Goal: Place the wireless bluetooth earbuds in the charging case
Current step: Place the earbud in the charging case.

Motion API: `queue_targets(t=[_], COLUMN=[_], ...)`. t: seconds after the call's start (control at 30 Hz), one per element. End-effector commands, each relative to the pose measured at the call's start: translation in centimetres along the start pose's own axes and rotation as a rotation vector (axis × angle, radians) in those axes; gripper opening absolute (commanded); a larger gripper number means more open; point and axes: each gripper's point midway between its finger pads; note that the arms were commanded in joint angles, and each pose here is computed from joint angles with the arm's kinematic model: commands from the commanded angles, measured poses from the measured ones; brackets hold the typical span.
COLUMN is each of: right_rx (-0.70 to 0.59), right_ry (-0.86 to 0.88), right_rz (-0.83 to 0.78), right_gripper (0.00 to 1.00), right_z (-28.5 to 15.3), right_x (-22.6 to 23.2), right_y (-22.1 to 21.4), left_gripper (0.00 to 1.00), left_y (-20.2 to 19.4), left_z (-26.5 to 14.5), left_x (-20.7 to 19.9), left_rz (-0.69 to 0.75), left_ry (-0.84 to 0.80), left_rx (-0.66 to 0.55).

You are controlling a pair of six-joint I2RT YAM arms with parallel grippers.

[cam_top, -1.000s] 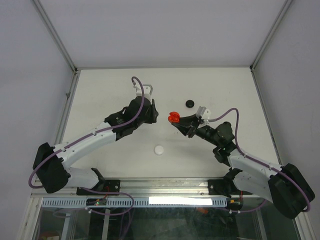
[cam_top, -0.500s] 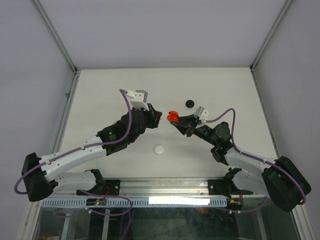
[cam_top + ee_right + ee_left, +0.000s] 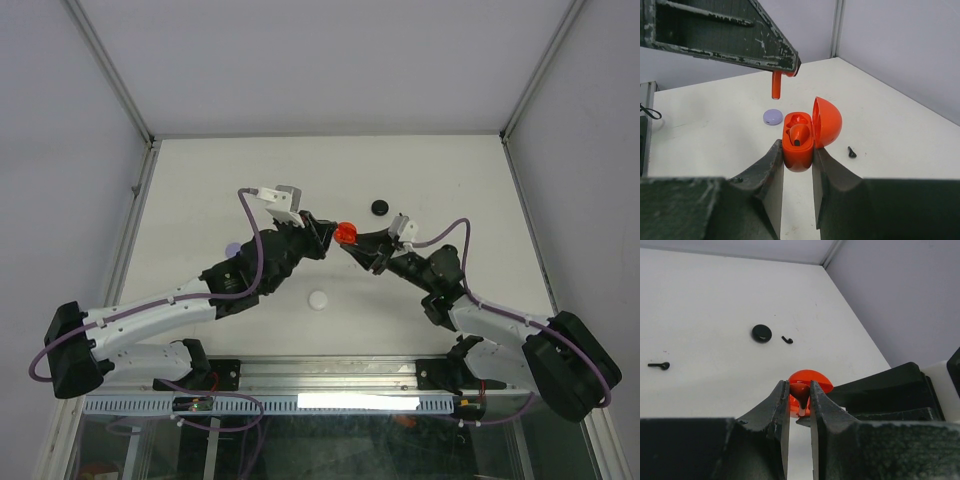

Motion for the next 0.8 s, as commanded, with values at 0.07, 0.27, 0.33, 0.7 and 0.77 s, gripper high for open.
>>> queue_targets(t=[0.07,0.27,0.33,0.7,0.77], right_rx=[-0.077,-0.09,-0.095,-0.105,-0.107], right_ry=[-0.019,-0.032,-0.037,-0.058,-0.062], right_rz=[-0.034,-0.028,-0.027,-0.027,-0.028], right_gripper=[0.0,0.0,0.0,0.0,0.0], right_z=[0.1,-0.1,-0.2,-0.4,-0.4], right_x=[-0.4,-0.5,-0.6,-0.9,-1.0], right_y=[2.1,2.4,2.6,2.8,2.9], left_gripper=[0.04,0.04,0.04,0.04,0.05], left_y=[0.9,-0.1,-0.5,-1.9,-2.1], left_z=[0.5,1.2,1.4,1.4,1.4], left_x=[-1.9,-1.7,-1.6,-1.4,-1.6], left_rz=[0.002,0.014,0.016,0.023,0.027], left_ry=[-0.067,-0.062,-0.059,-0.059,-0.057], left_rx=[-0.061,-0.042,-0.032,0.004,0.01])
Point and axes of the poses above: each gripper's point midway between its finger pads, its own z axis out along the fingers, its own x axis along the line the jaws close on, y = z × x, and after that the axes turned 15 degrees about -z, right-handed
